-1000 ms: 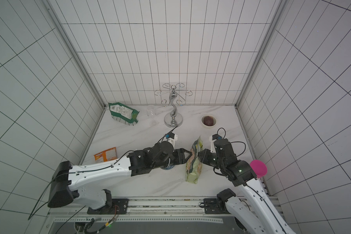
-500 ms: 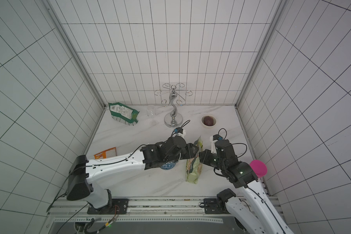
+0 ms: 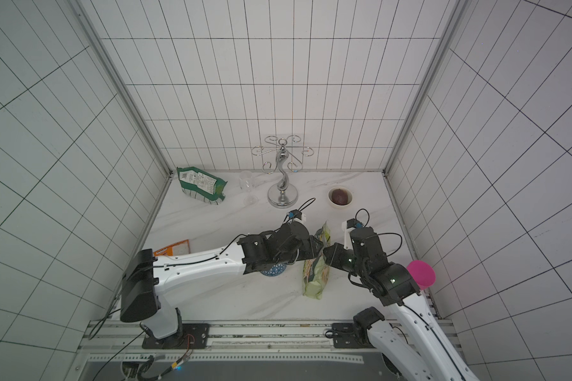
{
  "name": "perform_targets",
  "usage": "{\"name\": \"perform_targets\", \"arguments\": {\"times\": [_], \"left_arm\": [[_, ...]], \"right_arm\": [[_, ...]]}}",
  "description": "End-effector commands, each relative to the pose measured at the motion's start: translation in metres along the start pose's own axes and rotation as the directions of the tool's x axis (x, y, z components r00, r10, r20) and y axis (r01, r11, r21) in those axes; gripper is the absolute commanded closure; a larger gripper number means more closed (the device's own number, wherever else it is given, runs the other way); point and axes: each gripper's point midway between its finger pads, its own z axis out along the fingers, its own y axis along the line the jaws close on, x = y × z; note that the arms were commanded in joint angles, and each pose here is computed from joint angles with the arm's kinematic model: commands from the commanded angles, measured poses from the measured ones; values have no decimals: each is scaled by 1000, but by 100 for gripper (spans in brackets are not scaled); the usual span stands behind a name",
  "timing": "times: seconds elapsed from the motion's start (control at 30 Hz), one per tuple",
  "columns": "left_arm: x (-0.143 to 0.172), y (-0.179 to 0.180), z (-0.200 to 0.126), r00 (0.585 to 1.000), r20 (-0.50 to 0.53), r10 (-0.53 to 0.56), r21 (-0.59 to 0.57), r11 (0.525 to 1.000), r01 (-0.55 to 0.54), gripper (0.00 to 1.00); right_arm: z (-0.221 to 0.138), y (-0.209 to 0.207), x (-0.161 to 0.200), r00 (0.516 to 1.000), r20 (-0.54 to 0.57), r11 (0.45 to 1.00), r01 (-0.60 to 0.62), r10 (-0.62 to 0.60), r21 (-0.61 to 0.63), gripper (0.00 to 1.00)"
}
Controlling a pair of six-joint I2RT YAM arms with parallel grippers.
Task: Pour the oats into the breakfast bowl
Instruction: Open the oats bag at the center of the board.
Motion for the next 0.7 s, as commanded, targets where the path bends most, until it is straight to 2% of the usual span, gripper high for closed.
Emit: {"name": "perform_targets", "arguments": {"times": [0.0, 0.23, 0.33, 0.4, 0.53, 0.67], "left_arm": [[-1, 1, 10, 1000, -9, -6, -5, 1000, 6, 71], [-6, 1, 18, 999, -42, -28, 7, 1000, 28, 72], [-5, 2, 20, 998, -56, -30, 10, 999, 31, 76], [-3, 3, 22, 997, -67, -37, 10, 999, 38, 82], [0, 0, 23, 994, -90, -54, 26, 998, 57, 95], [3, -4, 23, 991, -112, -68, 45, 996, 73, 100]], "right_arm": [[2, -6, 4, 1000, -12, 1000, -11, 11, 18, 100], [3, -10, 7, 1000, -23, 999, -1, 2, 33, 100], [4, -11, 6, 1000, -20, 999, 6, -5, 39, 100], [4, -12, 6, 1000, -21, 999, 16, -15, 44, 100], [6, -16, 6, 999, -19, 997, 30, -29, 64, 89], [10, -15, 6, 998, -37, 997, 43, -41, 66, 83]]}}
